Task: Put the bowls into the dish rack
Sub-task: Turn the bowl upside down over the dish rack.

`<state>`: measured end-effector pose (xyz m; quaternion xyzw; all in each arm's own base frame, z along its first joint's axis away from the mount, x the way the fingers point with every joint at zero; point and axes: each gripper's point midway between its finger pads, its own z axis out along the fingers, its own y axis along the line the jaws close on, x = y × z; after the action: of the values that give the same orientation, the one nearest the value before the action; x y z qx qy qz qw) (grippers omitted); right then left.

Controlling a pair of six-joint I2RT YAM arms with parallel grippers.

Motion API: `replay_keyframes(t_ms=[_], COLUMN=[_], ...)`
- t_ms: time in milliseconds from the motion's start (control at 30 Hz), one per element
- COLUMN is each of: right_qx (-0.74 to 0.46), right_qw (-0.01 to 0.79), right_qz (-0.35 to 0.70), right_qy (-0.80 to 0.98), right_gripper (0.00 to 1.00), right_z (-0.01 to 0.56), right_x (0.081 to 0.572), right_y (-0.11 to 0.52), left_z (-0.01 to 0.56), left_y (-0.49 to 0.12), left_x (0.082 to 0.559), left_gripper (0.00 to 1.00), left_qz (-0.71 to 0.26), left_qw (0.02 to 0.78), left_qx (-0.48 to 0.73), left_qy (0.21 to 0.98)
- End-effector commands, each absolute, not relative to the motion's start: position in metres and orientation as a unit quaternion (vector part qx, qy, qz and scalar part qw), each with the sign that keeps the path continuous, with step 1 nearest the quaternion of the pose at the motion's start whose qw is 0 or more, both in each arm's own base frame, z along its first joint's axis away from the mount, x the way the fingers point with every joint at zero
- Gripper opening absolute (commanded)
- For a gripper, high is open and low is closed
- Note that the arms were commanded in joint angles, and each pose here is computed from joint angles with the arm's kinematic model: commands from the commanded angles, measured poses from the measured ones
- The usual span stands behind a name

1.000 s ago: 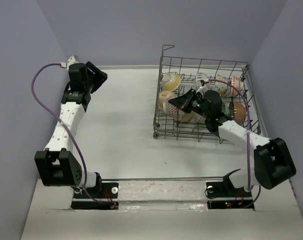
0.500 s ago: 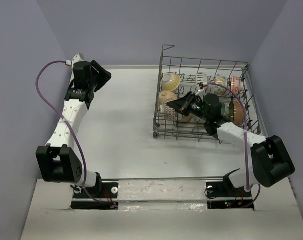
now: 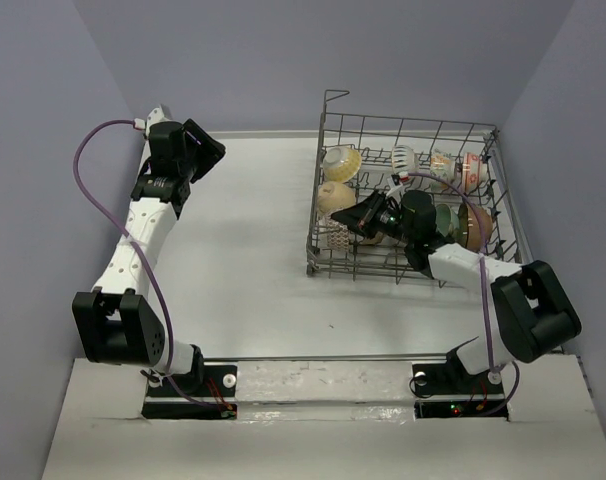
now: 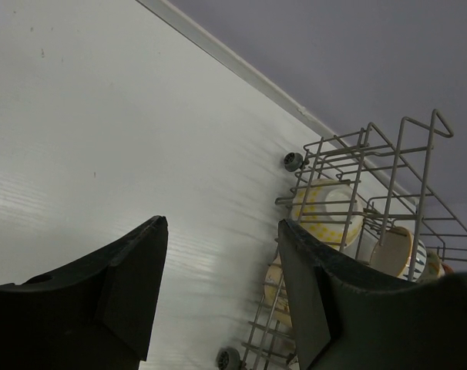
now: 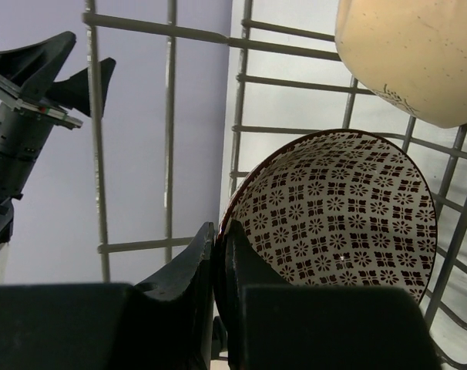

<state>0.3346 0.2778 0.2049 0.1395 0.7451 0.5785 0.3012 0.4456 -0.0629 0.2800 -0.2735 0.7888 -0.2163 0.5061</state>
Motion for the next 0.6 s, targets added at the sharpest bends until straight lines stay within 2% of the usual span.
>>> replay_keyframes(t_ms=[0,233,567], right_qx=[0.116,0.124,0.152], right_qw=[0.311,0.299,0.317], right_qz=[0.61,0.6,0.523], right_qy=[0.72,0.731,0.776], right_gripper=[0.01,0.01,0.04], right_z=[0.225,0.213,0.185], right_x=[0.334,0.333,0.343], right_y=[0.282,0.282,0.266], left_z=[0.314,0.314,0.312], left_y=[-0.066,-0.065,-0.066], left_x=[0.449,0.448,0.448], left_gripper=[0.68,0.68,0.68], left_qz=[-0.228,-0.223,-0.222], left_qw=[0.539,0.539,0.537], left_qx=[-0.258,-0.258,-0.258], left_qy=[0.768,0.77,0.772])
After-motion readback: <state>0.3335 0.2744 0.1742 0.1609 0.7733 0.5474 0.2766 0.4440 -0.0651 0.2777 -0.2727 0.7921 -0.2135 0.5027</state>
